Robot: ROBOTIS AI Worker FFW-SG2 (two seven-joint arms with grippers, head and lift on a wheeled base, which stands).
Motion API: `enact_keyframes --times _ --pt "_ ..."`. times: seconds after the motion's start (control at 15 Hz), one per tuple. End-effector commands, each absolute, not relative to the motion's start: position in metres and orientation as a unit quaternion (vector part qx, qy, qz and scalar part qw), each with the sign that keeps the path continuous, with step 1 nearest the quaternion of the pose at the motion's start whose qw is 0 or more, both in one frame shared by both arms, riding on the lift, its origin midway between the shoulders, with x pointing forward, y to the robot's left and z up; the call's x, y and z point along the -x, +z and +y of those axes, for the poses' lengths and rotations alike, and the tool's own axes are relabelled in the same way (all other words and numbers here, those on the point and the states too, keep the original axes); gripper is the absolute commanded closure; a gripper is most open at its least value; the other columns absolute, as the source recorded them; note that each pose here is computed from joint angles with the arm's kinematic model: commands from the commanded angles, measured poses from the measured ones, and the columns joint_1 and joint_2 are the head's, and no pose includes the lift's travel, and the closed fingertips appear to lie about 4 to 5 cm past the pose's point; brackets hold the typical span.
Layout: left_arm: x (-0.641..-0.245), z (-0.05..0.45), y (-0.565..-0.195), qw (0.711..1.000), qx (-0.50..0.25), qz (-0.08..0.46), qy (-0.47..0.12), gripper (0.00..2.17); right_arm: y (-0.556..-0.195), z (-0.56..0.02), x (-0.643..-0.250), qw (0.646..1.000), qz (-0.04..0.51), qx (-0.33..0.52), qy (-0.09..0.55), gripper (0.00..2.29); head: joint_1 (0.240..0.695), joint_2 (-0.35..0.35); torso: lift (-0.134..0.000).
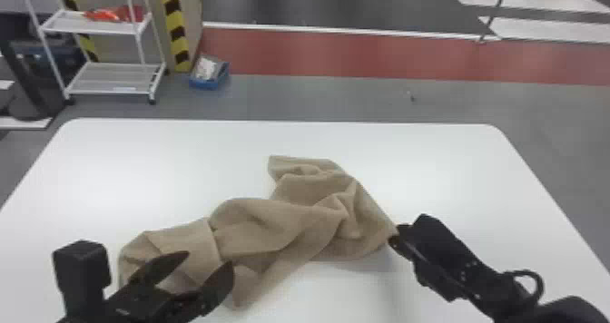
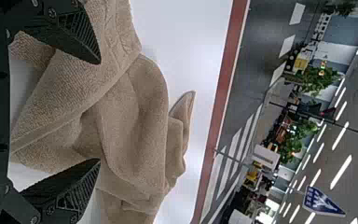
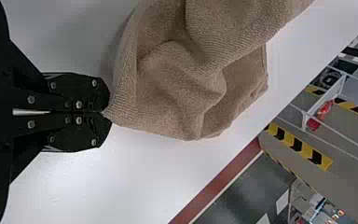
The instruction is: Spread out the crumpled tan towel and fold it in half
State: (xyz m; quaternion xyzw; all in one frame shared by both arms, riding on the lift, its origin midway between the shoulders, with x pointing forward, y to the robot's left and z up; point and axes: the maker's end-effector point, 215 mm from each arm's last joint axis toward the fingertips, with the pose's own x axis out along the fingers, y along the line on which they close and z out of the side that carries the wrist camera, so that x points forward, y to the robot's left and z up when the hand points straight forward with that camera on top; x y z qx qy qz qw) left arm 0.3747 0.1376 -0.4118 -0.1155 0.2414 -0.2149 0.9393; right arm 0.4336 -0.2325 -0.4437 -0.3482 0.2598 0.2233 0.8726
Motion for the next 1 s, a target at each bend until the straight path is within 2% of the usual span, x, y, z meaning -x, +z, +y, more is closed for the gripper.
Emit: enact_keyframes --times 0.0,0.2,0.53,0.87,0.93 --pt "-0.382 0.126 -0.406 0.940 0.108 0.236 -0.219 0.16 -0.450 -0.242 -0.414 0.868 0.273 0.352 0.219 1.67 0.695 -0.122 -0.124" --pt "-0.394 0.122 -0.405 0.945 0.057 0.236 -0.218 0.16 -0.450 -0.250 -0.400 0.868 0.278 0.352 0.214 1.67 0.695 -0.163 -0.124" --pt "-0.368 0.112 -0.454 0.908 0.053 0.353 -0.220 0.16 -0.458 -0.252 -0.391 0.868 0.285 0.344 0.217 1.67 0.695 -0.197 -0.124" --pt "-0.369 0.120 -0.456 0.914 0.027 0.354 -0.197 0.15 -0.460 -0.252 -0.389 0.869 0.285 0.340 0.220 1.67 0.695 -0.199 -0.124" --pt "-0.373 0.122 -0.455 0.916 0.022 0.352 -0.193 0.21 -0.460 -0.249 -0.389 0.869 0.283 0.339 0.223 1.67 0.695 -0.198 -0.124"
